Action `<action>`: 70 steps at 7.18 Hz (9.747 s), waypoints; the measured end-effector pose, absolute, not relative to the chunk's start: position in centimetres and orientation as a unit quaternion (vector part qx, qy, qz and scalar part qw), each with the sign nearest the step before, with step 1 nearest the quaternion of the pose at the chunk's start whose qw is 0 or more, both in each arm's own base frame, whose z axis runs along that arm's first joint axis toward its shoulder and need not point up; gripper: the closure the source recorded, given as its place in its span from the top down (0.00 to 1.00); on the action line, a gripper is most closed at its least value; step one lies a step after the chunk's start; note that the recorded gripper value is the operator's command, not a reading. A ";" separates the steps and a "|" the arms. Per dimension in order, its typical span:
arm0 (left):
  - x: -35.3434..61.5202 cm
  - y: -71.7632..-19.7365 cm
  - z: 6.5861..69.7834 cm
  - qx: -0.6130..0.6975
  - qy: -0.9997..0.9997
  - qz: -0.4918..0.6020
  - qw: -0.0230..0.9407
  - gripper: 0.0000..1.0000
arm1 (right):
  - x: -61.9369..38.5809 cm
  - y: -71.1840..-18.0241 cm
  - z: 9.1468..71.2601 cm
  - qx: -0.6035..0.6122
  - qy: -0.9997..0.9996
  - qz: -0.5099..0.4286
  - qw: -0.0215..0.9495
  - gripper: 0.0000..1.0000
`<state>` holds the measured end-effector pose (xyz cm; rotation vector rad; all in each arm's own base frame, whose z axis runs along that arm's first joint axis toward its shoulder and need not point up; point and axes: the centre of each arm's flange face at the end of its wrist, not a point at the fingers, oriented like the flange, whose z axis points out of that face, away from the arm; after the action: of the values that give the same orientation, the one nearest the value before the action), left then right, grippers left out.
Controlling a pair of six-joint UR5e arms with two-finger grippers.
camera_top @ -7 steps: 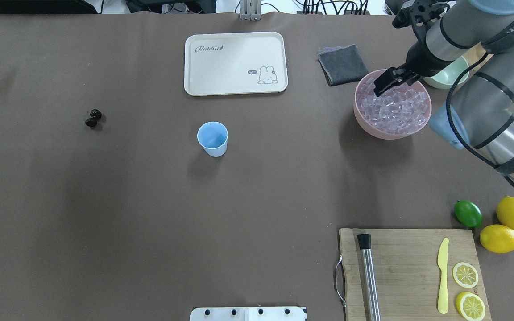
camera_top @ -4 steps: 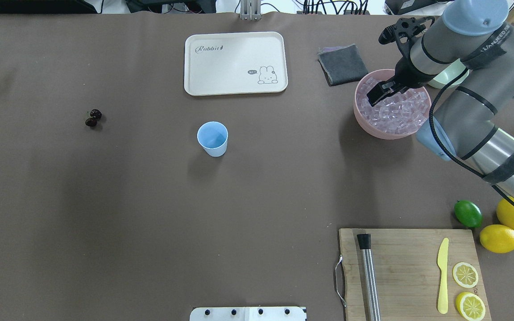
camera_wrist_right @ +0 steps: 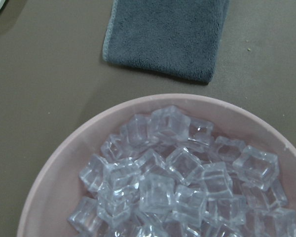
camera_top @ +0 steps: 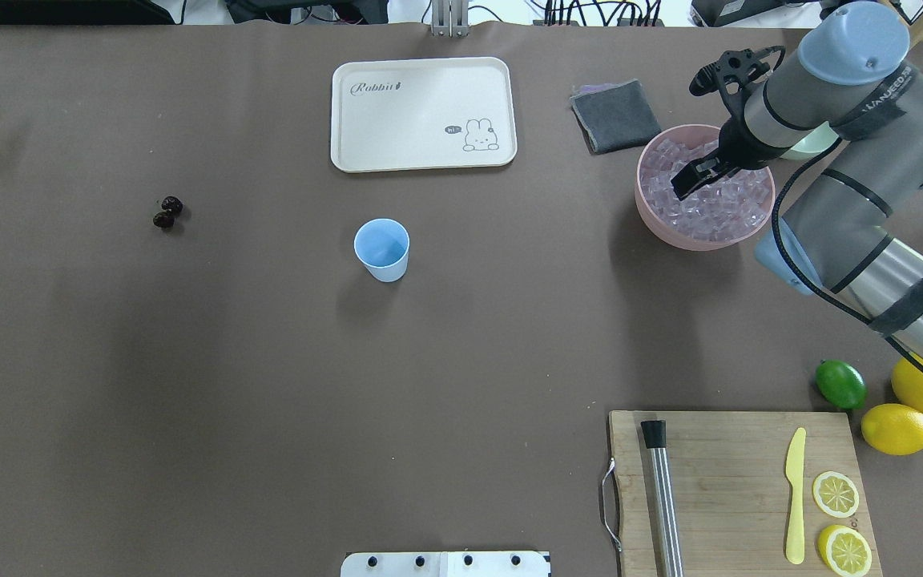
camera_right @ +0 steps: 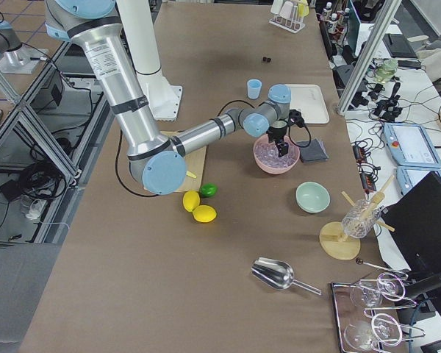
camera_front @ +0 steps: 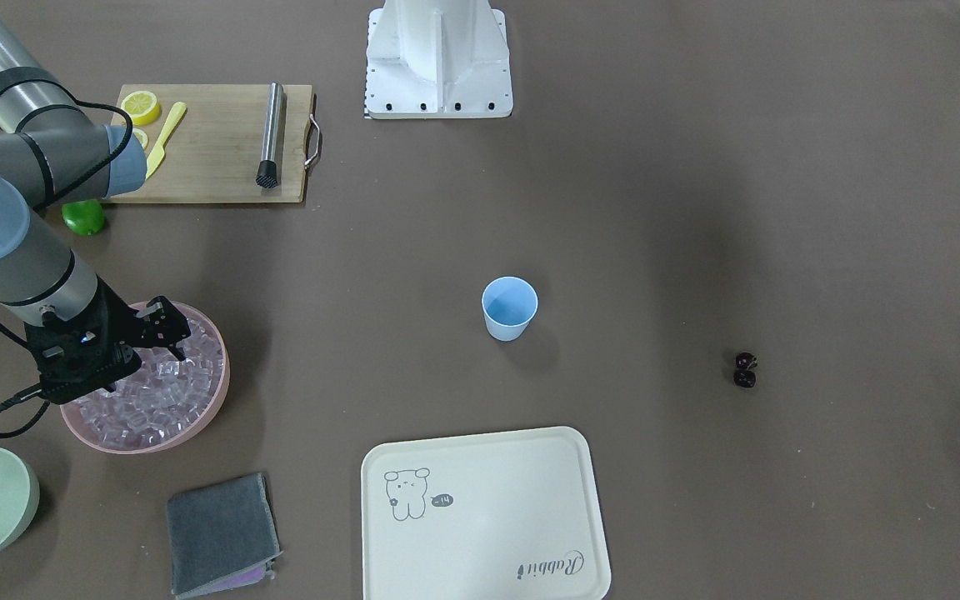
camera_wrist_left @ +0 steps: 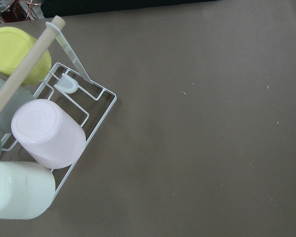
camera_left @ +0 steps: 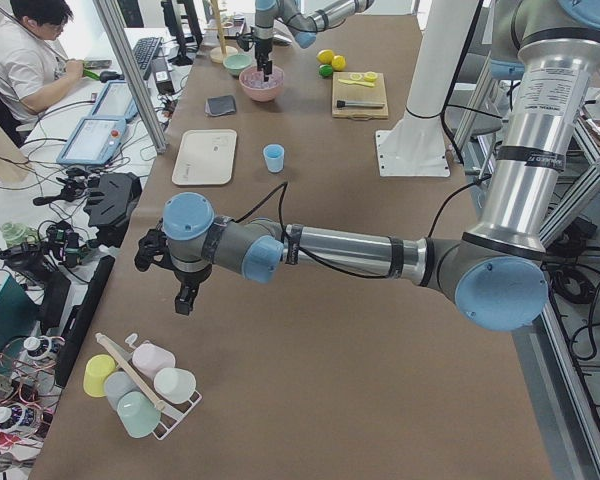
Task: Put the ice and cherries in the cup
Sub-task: 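Reach the right gripper into the pink bowl and grasp an ice cube, then carry the ice cube with the right gripper over the blue cup and release, then return the right gripper to the pink bowl and grasp another ice cube, then carry the second ice cube with the right gripper into the blue cup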
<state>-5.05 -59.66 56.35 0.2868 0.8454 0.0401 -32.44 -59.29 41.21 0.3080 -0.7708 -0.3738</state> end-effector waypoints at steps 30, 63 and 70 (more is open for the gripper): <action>-4.0 -59.8 56.3 0.137 0.411 0.028 0.901 0.98 | -63.8 -49.9 9.4 0.175 -0.405 -0.069 0.895 0.99; -3.2 -60.5 57.2 0.142 0.411 0.035 0.900 0.98 | -33.6 -63.7 30.4 0.168 -0.389 -0.260 0.868 0.00; -2.6 -61.0 57.3 0.138 0.412 0.038 0.900 0.98 | -58.0 -51.6 5.4 0.157 -0.431 -0.114 0.881 0.00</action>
<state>-2.58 -60.97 57.34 0.2855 0.8526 0.0794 -57.98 -51.55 5.44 0.3265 -0.8973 -0.2383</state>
